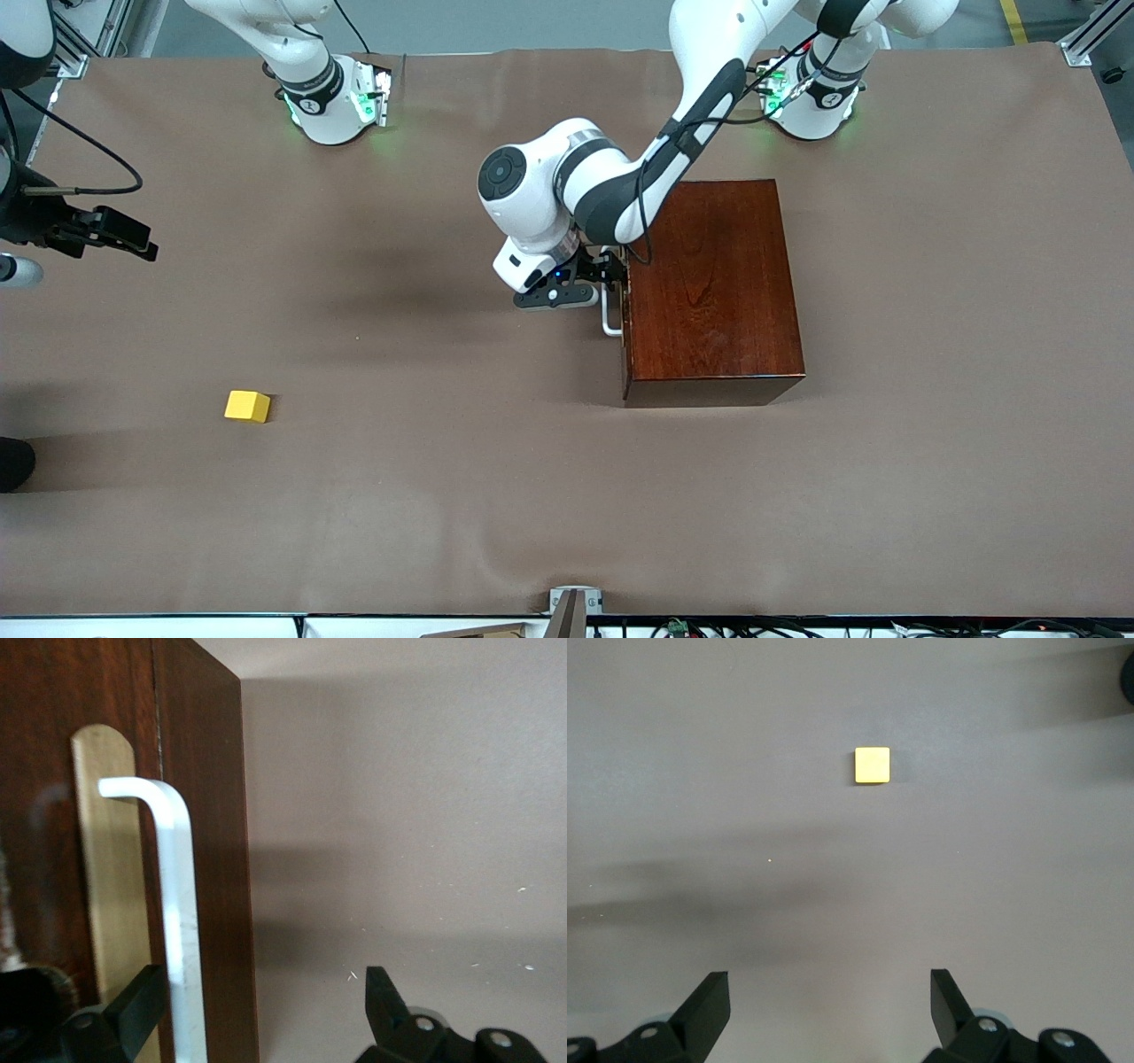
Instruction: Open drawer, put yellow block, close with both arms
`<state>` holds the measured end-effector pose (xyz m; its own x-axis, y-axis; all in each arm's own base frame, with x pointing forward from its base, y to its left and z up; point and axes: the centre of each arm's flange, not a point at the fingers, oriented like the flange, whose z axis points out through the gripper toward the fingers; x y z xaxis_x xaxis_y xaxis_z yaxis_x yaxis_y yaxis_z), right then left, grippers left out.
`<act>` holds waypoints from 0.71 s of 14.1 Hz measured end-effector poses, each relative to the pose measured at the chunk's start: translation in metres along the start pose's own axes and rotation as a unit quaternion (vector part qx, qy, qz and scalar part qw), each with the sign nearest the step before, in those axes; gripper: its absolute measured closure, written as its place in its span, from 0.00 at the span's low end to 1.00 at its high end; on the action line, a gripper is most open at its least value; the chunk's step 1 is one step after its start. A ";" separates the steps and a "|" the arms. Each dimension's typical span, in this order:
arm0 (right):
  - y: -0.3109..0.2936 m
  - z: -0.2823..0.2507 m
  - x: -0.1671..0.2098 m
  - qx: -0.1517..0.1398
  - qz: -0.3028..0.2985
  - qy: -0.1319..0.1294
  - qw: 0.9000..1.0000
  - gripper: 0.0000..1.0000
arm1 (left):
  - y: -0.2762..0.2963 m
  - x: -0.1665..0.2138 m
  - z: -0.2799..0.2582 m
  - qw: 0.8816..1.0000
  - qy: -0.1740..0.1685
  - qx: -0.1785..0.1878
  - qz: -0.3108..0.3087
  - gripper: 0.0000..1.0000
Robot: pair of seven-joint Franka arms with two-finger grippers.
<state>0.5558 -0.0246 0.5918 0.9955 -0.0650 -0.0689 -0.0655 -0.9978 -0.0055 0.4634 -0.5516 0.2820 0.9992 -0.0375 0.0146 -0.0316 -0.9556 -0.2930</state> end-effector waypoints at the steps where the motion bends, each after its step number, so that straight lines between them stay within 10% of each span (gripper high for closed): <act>1: 0.000 0.000 0.000 0.000 0.000 0.000 1.000 0.00 | 0.002 0.000 0.004 1.000 0.000 0.000 0.000 0.00; 10: 0.000 0.001 0.000 0.000 0.000 -0.001 1.000 0.00 | 0.025 -0.006 -0.012 0.997 0.038 -0.058 -0.017 0.00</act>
<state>0.5562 -0.0248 0.5910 0.9954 -0.0653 -0.0703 -0.0658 -0.9978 -0.0055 0.4567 -0.5792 0.2864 0.9951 -0.0225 0.0959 -0.0051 -0.9841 -0.1778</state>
